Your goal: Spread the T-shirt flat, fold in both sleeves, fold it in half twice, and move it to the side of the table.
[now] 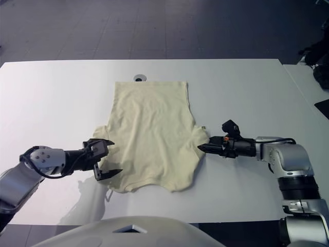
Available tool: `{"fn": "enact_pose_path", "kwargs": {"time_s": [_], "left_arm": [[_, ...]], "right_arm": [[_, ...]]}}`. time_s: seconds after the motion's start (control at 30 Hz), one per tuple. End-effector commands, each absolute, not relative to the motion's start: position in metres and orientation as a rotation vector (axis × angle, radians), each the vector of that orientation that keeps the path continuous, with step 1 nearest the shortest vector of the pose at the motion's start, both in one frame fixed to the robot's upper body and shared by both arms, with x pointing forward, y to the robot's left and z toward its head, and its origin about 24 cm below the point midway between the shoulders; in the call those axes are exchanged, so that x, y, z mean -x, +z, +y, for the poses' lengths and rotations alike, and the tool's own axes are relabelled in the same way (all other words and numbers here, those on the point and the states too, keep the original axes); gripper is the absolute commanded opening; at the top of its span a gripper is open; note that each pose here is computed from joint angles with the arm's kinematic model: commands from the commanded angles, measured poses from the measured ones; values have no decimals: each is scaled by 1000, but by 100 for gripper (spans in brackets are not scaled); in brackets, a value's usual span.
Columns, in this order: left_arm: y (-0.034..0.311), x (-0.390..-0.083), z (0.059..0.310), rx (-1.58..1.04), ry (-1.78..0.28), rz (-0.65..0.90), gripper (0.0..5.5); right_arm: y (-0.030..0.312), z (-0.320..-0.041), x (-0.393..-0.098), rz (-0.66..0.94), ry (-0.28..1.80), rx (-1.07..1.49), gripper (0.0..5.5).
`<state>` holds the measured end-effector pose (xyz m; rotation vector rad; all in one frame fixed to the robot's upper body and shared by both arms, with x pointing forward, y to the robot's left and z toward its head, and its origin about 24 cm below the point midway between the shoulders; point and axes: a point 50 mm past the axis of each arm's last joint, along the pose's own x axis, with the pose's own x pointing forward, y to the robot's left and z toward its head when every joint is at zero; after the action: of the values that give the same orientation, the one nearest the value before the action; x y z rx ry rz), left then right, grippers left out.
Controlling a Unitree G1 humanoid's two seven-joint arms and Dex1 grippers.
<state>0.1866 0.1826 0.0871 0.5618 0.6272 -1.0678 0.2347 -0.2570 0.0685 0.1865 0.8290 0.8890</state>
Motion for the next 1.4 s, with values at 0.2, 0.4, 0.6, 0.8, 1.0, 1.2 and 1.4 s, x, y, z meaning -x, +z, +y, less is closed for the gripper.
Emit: {"fn": "enact_pose_path", "kwargs": {"time_s": [0.2, 0.4, 0.6, 0.8, 1.0, 1.2, 1.4], "left_arm": [[82, -181, 183, -594, -1077, 649, 540], [80, -179, 181, -595, -1075, 650, 540], [78, -176, 180, -595, -1074, 654, 540], [77, -174, 179, -592, -1068, 652, 540], [77, -172, 177, -583, -1062, 646, 540], [76, -170, 175, -585, -1065, 646, 540], [76, -171, 173, -589, -1072, 642, 540]], "right_arm": [[67, -261, -233, 867, 896, -190, 228], [80, -263, -239, 854, 921, -171, 133], [92, -265, -242, 858, 969, -136, 42], [107, -266, -242, 875, 1055, -84, 1], [125, -254, -254, 805, 1089, -127, 1], [135, -238, -257, 773, 1124, -221, 1], [132, -215, -258, 763, 1150, -301, 1]]}}
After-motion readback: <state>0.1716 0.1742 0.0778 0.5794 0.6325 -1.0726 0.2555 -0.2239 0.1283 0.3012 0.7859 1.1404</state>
